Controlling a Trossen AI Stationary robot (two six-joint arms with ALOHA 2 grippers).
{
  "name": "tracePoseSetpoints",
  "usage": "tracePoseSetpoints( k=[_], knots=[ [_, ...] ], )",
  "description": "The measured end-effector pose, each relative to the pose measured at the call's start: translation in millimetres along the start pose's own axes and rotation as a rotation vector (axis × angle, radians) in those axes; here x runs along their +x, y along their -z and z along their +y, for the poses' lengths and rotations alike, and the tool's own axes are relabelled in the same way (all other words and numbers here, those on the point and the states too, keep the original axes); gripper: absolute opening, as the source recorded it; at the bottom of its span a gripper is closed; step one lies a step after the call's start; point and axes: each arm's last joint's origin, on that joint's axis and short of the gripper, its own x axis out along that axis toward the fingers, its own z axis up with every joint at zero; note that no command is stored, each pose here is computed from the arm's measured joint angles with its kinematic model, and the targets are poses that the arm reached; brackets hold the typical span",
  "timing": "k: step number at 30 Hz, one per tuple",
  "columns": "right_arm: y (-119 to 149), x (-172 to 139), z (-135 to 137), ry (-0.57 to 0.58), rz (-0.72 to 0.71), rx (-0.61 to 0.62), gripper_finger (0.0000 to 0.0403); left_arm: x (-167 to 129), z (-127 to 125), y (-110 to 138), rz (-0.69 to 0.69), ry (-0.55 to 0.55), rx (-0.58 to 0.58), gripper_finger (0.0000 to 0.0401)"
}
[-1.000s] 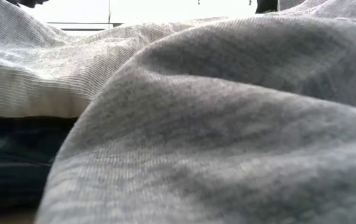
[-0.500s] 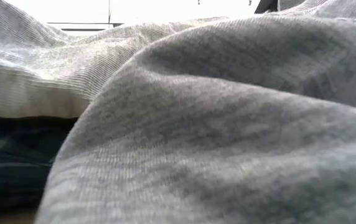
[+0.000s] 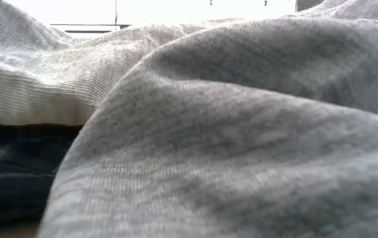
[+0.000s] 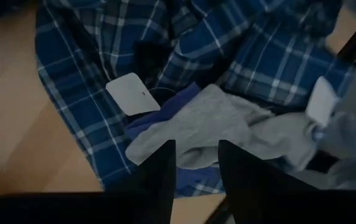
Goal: Sort clothes
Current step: Put the gray sock into the white laundry bin
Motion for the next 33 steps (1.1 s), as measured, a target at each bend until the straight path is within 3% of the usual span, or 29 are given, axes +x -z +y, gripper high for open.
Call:
tracePoseSetpoints(
  k=[11, 16, 18, 26, 33],
  knots=[
    [60, -34, 15, 0.015, 0.071, 0.001, 0.0167, 27, 1, 2, 0.063, -0.116, 0.163, 0.0117],
    [79, -46, 15, 0.011, 0.120, 0.033, 0.0166, 34, -1, -9, 0.130, -0.081, 0.220, 0.0021],
    [85, -50, 15, 0.011, 0.117, 0.010, 0.0164, 33, -1, -14, 0.137, -0.071, 0.237, 0.0009],
    [107, -61, 6, 0.101, 0.222, -0.102, 0.0144, -6, 10, -41, 0.044, 0.044, 0.209, 0.0002],
    [119, -57, 10, 0.173, 0.223, -0.202, 0.0137, -43, 27, -56, 0.006, 0.138, 0.159, 0.0001]
  ],
)
